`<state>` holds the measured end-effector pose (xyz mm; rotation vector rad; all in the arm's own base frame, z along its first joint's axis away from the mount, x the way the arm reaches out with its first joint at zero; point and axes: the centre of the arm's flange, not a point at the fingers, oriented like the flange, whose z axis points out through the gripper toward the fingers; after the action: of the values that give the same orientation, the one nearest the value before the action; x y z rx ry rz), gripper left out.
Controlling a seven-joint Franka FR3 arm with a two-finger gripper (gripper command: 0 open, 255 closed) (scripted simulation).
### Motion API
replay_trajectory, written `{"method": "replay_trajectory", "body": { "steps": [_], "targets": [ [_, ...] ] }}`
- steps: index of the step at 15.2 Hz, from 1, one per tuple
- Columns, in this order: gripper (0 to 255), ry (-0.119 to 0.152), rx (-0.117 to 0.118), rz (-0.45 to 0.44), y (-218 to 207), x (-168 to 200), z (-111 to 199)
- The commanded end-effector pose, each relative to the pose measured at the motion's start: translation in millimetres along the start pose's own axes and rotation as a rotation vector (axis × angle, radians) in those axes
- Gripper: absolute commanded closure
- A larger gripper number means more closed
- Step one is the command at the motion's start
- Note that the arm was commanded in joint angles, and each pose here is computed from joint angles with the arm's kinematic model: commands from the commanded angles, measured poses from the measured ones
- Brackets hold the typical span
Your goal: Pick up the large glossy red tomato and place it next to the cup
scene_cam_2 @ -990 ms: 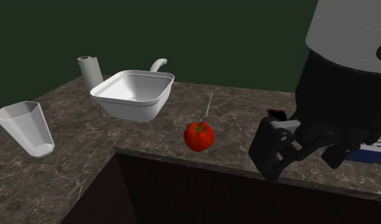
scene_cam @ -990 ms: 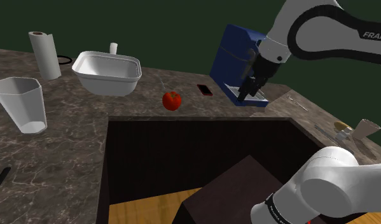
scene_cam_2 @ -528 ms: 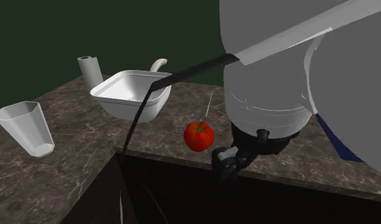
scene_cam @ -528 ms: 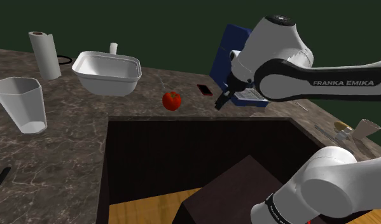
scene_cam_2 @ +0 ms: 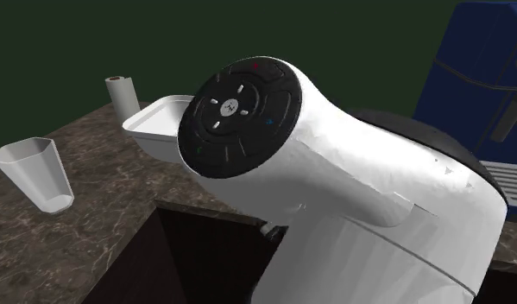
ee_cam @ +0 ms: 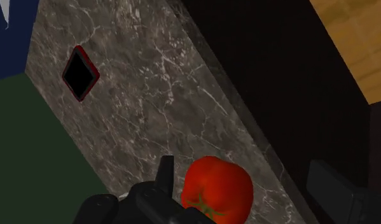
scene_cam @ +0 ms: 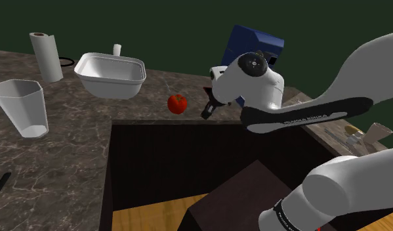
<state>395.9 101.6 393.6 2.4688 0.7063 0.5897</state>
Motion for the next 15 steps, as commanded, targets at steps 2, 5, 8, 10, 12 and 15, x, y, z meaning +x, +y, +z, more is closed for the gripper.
{"method": "replay_trajectory", "body": {
  "steps": [2,5,8,10,12,15],
  "targets": [
    [0,0.082,-0.08,-0.101,-27.2,16.7,29.7],
    [0,0.154,-0.166,-0.192,-48.9,31.8,58.8],
    [0,0.226,-0.252,-0.283,-69.4,47.1,88.7],
    [0,0.274,-0.309,-0.344,-82.4,57.5,109.0],
    [0,0.279,-0.316,-0.351,-82.6,60.4,116.1],
    [0,0.279,-0.316,-0.351,-78.6,65.5,130.6]
  ]
}}
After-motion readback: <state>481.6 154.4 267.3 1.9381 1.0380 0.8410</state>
